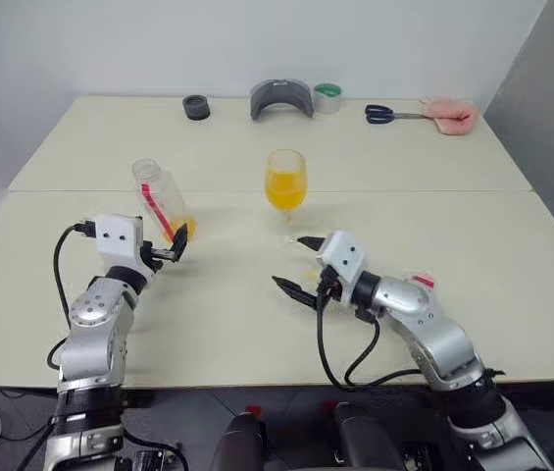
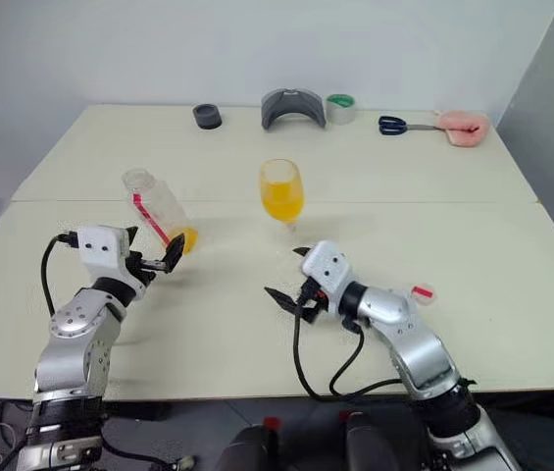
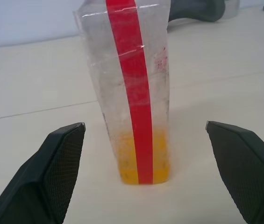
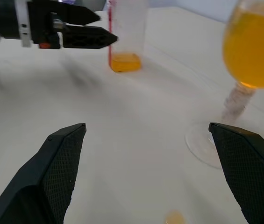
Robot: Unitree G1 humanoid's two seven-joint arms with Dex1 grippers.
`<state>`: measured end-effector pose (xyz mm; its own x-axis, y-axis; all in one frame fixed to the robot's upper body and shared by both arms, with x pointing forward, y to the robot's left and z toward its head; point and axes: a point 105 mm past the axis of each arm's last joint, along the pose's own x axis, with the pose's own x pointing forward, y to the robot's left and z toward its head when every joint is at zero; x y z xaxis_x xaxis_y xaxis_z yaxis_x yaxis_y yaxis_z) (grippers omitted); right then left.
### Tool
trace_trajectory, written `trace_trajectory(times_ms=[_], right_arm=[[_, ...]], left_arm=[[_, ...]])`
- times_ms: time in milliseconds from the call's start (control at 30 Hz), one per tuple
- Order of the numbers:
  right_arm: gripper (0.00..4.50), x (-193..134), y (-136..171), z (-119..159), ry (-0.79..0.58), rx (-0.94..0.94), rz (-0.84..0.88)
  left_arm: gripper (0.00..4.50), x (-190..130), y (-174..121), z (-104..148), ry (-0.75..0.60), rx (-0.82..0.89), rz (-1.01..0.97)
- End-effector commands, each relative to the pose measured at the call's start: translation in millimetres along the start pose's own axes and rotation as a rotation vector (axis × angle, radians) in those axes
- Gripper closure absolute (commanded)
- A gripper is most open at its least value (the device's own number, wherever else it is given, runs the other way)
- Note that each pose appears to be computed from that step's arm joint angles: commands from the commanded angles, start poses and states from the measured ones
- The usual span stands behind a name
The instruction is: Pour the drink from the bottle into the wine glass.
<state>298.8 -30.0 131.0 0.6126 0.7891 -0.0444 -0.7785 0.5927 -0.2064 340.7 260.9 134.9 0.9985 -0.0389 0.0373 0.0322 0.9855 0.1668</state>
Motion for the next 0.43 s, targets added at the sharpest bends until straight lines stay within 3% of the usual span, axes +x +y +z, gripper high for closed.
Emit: trace_trajectory(times_ms=[33,200,433], right_arm=[[0.00,-12.4,-16.0,7.9,-0.086,0.051,-0.164],[0.00,-22.9,-31.2,-6.8,-0.102,0.109,-0.343],[0.00,-27.7,-44.3,-9.4,-0.122,0.091,-0.428]], left_arm=[[0.04,-12.3,-2.7,16.7,-0.061,0.021,0.034],[0.04,-21.4,-12.3,13.4,-0.061,0.003,0.036],[0.04,-23.1,-23.7,14.7,-0.089,0.002,0.004]])
